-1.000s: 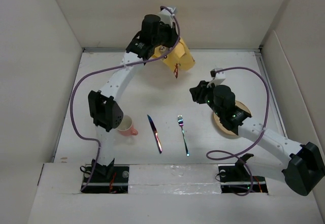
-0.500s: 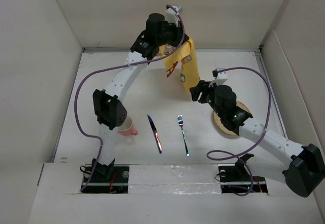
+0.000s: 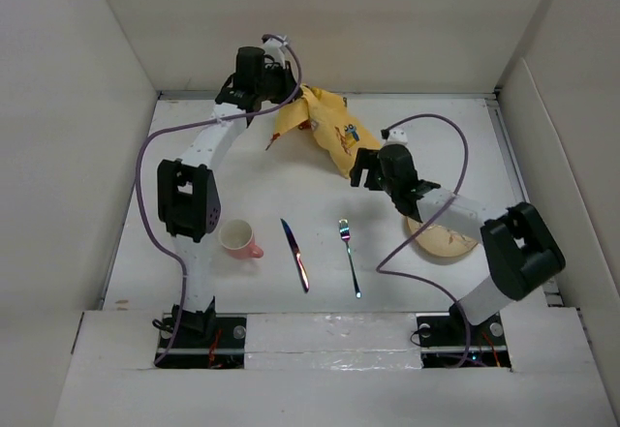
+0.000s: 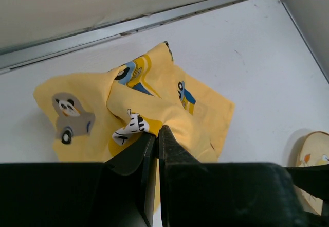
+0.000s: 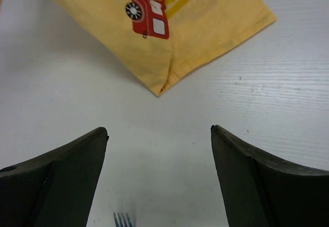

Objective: Set the dinner table for one person

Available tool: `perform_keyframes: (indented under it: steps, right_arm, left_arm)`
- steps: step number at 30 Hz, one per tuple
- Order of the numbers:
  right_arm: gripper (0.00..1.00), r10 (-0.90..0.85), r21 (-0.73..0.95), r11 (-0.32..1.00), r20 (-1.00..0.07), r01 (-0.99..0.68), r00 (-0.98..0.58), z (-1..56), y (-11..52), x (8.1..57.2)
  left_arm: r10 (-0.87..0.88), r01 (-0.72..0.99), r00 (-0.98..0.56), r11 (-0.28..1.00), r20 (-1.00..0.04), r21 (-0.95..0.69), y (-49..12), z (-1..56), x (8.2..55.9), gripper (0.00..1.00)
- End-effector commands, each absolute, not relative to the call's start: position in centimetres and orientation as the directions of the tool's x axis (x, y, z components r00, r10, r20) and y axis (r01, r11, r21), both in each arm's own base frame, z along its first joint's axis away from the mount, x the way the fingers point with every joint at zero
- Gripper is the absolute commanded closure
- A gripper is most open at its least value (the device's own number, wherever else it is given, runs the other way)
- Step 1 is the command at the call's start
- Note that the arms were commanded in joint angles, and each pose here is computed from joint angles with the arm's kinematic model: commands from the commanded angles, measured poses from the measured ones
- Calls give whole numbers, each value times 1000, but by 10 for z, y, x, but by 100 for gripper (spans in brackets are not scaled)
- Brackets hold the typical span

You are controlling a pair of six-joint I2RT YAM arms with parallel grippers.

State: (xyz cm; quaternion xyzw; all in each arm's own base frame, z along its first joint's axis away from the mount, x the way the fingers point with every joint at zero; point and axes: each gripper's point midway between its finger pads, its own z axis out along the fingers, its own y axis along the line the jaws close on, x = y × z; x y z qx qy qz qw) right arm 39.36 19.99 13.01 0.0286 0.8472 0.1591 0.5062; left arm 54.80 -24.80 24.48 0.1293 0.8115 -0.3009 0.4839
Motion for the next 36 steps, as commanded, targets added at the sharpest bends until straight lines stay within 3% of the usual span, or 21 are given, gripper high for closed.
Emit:
perform_keyframes:
  steps: [1,8,12,15,18,19,21,24,25,27,31,34,36]
  right_arm:
    - [14,252,347,927,-857,-142,-449,138,217,426]
    - [16,178,374,872,-842,-315,-509,105,261,460]
    - [20,160,376,878,-814,-296,-559,81,276,484]
    - [44,172,374,883,-821,-284,-544,84,276,492]
    - [94,195,358,900,-840,-248,-507,97,267,497]
    - [100,200,351,907,-845,-232,-496,105,262,497]
    - [100,198,339,912,-856,-230,-478,115,253,485]
    - [100,222,326,905,-909,-273,-352,193,238,465]
    - [100,239,315,900,-935,-303,-261,257,224,443]
    - [100,228,304,900,-939,-313,-258,271,219,433]
    - [100,250,290,873,-957,-393,-150,358,207,399]
    - [100,258,271,896,-963,-352,-84,393,185,411]
    - [100,257,270,913,-963,-305,-84,395,168,450]
  left_arm:
    - [-73,537,-423,783,-903,-315,-242,264,559,100]
    - [-20,497,-460,823,-888,-276,-229,231,567,100]
    - [-22,504,-461,817,-887,-282,-231,234,566,100]
    - [-23,506,-452,817,-892,-278,-230,238,564,100]
    - [-24,499,-438,826,-899,-264,-227,247,563,100]
    - [-24,495,-432,830,-902,-259,-225,250,563,100]
    - [-28,467,-409,852,-912,-236,-217,262,562,100]
    - [-35,395,-358,900,-933,-186,-199,279,563,100]
    - [-42,346,-335,924,-941,-164,-187,287,559,100]
    - [-40,315,-311,938,-950,-143,-179,293,560,100]
    - [-31,227,-272,969,-962,-95,-156,300,549,100]
    - [-31,171,-218,983,-975,-70,-140,311,540,100]
    - [-39,163,-183,984,-982,-70,-137,320,534,100]
